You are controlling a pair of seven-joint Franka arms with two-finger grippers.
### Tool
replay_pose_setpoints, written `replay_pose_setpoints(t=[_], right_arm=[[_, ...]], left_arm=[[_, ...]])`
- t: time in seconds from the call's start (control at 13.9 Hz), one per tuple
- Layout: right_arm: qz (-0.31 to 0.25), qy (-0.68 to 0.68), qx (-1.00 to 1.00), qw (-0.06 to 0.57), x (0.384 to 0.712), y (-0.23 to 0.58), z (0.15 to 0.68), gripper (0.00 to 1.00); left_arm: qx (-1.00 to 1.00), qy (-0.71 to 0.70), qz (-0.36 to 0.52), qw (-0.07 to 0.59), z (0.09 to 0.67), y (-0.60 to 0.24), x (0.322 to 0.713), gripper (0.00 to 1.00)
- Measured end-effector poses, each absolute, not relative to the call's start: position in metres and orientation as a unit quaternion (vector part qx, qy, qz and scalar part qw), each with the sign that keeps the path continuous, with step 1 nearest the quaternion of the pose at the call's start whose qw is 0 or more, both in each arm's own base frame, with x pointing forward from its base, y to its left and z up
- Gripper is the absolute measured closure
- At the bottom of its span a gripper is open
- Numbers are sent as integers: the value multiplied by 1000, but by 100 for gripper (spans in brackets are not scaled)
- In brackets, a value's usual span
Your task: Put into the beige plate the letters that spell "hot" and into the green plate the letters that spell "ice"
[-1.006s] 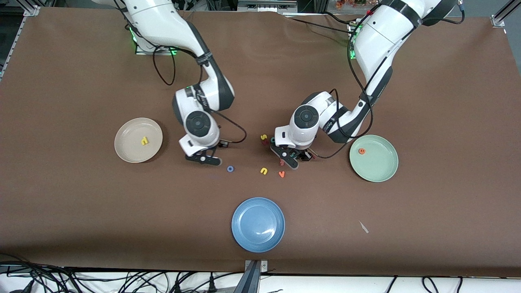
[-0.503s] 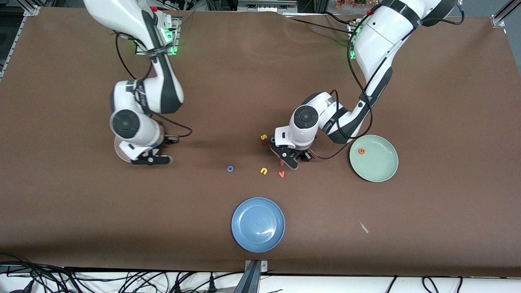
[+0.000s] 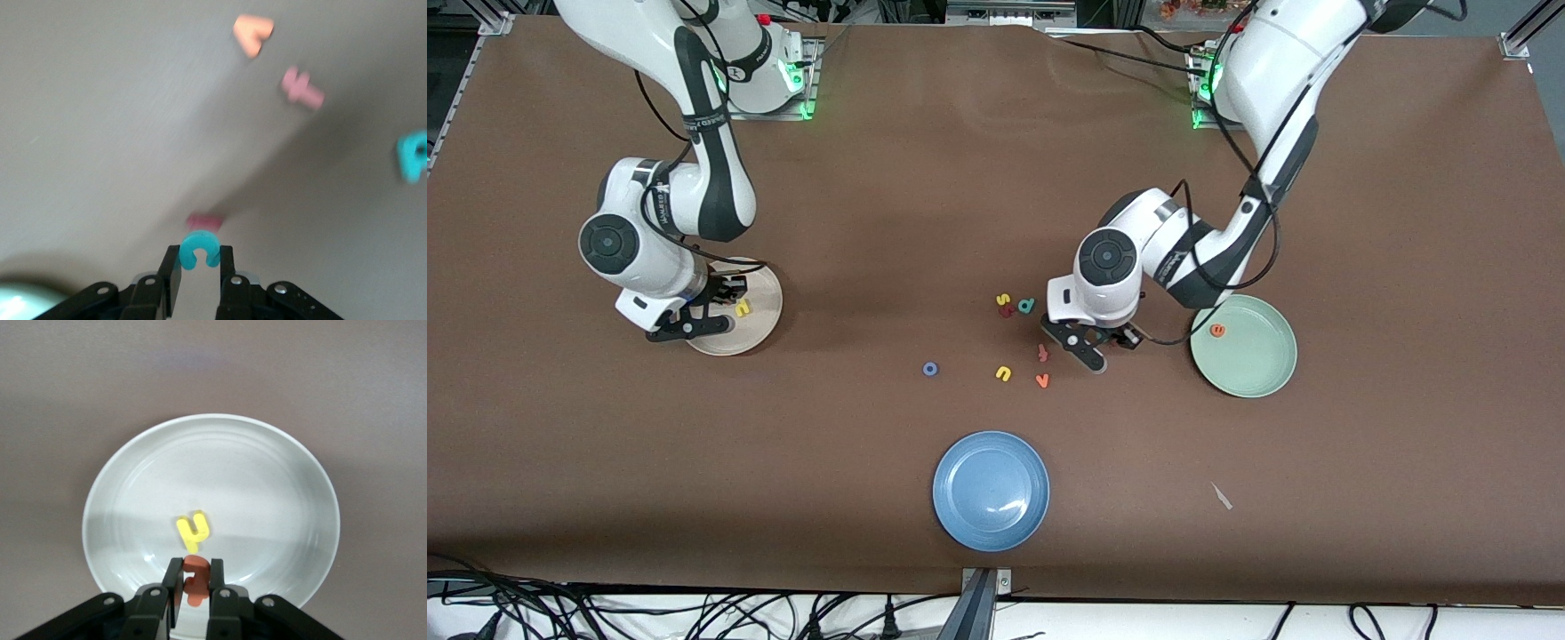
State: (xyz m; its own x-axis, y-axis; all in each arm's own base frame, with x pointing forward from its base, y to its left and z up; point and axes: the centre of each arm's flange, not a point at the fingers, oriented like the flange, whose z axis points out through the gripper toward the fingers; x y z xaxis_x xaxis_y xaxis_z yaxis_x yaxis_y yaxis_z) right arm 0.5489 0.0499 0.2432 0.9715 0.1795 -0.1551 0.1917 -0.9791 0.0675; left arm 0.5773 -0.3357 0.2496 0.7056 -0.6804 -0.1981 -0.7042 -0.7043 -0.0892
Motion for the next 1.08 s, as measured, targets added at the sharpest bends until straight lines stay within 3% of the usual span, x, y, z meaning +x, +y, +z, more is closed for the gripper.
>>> replay_pose_setpoints(t=[0.22, 0.58, 0.93, 1.08], right_arm=[[-66, 70, 995, 19, 551, 69, 249, 49], [-47, 17, 999, 5, 565, 172, 268, 0], [-25, -34, 999, -18, 588, 274, 258, 0], [-21, -47, 998, -26, 600, 301, 241, 0]], left_arm=[[-907, 399, 99, 91, 275, -288, 590, 75], [-896, 418, 112, 104, 241, -203, 584, 75], [-885, 444, 79, 117, 205, -158, 563, 74], [-881, 453, 73, 115, 210, -165, 563, 58]])
